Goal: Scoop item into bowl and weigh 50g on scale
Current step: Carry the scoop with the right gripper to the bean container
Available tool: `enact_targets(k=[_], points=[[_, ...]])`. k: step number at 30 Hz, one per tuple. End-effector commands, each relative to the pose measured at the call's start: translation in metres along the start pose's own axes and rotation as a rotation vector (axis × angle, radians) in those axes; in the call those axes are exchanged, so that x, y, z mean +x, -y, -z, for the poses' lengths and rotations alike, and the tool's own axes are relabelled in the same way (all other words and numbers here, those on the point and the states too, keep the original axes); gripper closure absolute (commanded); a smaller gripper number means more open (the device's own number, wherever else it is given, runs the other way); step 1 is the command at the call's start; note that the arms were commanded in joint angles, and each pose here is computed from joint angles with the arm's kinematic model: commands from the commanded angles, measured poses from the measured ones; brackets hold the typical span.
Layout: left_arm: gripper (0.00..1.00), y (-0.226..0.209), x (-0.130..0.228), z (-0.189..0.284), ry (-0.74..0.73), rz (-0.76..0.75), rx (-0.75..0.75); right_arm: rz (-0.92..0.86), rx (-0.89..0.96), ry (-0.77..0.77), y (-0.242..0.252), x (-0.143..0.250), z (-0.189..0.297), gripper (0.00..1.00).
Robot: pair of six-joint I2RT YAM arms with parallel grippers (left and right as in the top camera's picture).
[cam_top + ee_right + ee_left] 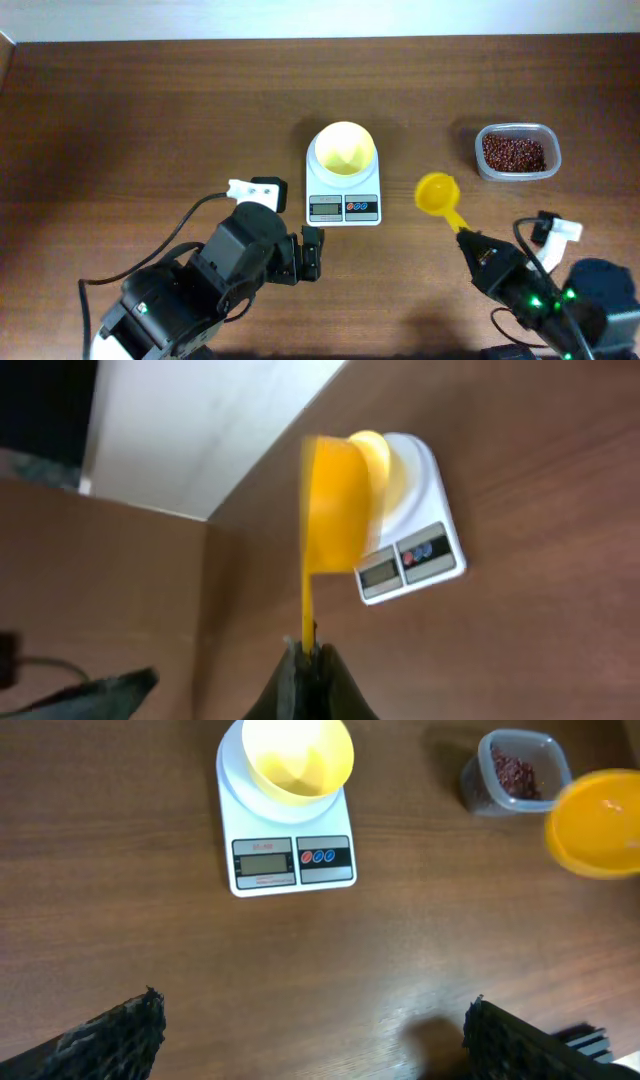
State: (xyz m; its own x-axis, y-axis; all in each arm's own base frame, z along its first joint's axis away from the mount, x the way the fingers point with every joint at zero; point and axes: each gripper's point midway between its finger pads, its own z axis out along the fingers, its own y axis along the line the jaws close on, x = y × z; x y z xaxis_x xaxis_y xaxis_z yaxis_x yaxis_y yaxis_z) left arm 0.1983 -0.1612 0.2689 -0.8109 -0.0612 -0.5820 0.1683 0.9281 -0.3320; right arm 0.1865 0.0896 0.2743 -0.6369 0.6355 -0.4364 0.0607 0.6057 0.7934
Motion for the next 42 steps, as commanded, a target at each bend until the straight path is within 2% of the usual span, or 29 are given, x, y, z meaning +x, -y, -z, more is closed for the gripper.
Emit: enact_targets(k=[1,4,6,19,22,33,42], points=[[0.01,-0.002,0.0,-0.002,-0.003,-0.025,-0.013,0.073,0.076,0.011,-0.011,-0.013,0.019,0.96],[0.01,-0.001,0.009,-0.002,-0.046,-0.028,0.002,0.042,0.197,-0.104,-0.003,-0.007,0.017,0.96],[0.01,-0.004,0.012,-0.001,-0.06,-0.029,-0.009,0.016,0.216,-0.164,-0.002,-0.003,0.011,0.96],[0.01,-0.004,0.012,-0.001,-0.059,-0.029,-0.009,-0.015,0.277,-0.221,0.012,0.012,0.017,0.96],[0.01,-0.004,0.012,-0.001,-0.06,-0.029,-0.009,0.079,0.285,-0.256,0.017,0.017,0.02,0.96],[0.01,-0.004,0.012,-0.001,-0.06,-0.029,-0.009,0.22,0.278,-0.277,0.019,0.017,0.02,0.96],[0.01,-0.004,0.012,-0.001,-0.059,-0.029,-0.009,0.216,0.276,-0.255,0.017,0.013,0.019,0.96]])
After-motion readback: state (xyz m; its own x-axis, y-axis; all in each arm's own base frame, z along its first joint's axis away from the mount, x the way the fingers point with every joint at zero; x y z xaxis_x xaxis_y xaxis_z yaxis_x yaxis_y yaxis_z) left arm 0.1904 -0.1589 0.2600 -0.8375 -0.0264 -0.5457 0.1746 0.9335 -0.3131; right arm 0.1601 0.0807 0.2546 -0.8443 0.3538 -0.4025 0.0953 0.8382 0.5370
